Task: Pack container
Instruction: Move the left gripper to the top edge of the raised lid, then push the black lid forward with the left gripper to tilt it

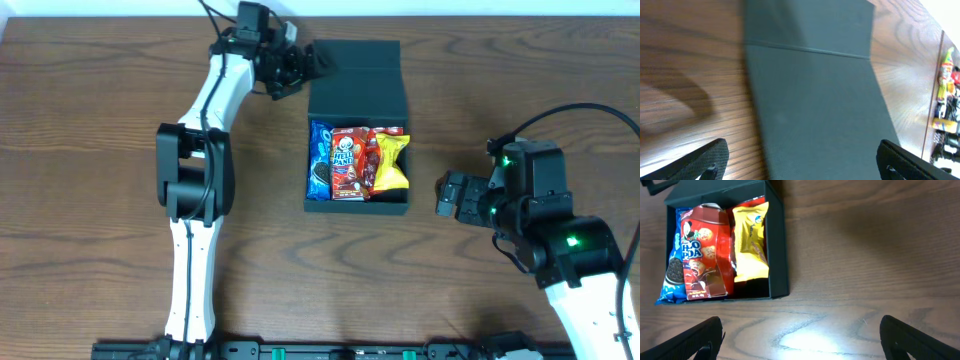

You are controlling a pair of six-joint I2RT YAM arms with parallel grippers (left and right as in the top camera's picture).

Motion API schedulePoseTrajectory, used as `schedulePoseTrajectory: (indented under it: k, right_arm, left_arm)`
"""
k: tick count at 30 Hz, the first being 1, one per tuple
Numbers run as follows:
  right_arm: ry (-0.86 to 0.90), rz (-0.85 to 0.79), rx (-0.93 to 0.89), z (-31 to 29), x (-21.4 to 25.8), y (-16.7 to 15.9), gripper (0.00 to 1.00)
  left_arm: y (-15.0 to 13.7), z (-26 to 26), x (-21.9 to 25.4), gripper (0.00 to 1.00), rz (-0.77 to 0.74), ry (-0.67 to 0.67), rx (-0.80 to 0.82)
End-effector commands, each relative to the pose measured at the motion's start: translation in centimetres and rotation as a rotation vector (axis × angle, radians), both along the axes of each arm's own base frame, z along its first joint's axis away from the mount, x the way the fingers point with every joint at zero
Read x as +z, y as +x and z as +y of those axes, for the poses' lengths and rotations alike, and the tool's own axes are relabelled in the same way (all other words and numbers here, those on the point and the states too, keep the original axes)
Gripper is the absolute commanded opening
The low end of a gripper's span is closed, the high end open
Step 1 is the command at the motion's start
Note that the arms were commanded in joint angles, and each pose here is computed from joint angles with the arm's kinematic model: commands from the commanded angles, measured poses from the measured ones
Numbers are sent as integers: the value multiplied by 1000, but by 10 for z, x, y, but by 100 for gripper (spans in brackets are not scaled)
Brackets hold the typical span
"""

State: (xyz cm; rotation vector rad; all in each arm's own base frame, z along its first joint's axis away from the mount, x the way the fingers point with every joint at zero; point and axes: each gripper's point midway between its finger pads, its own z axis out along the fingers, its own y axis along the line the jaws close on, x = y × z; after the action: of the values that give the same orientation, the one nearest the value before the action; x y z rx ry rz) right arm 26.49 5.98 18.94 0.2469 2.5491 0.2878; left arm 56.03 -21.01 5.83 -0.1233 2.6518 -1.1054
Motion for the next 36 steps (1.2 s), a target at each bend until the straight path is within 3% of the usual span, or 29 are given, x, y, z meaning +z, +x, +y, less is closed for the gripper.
schedulePoseTrajectory:
  k: [1,36]
  right_arm:
    - [-8,-16,-6,0,6,2,99]
    - [-13,-18,-10,-1,6,3,99]
  left_arm:
    - [-1,-14,0,95,-14,-15,-36]
    - [-18,-46,-2,95,42,-29,-56]
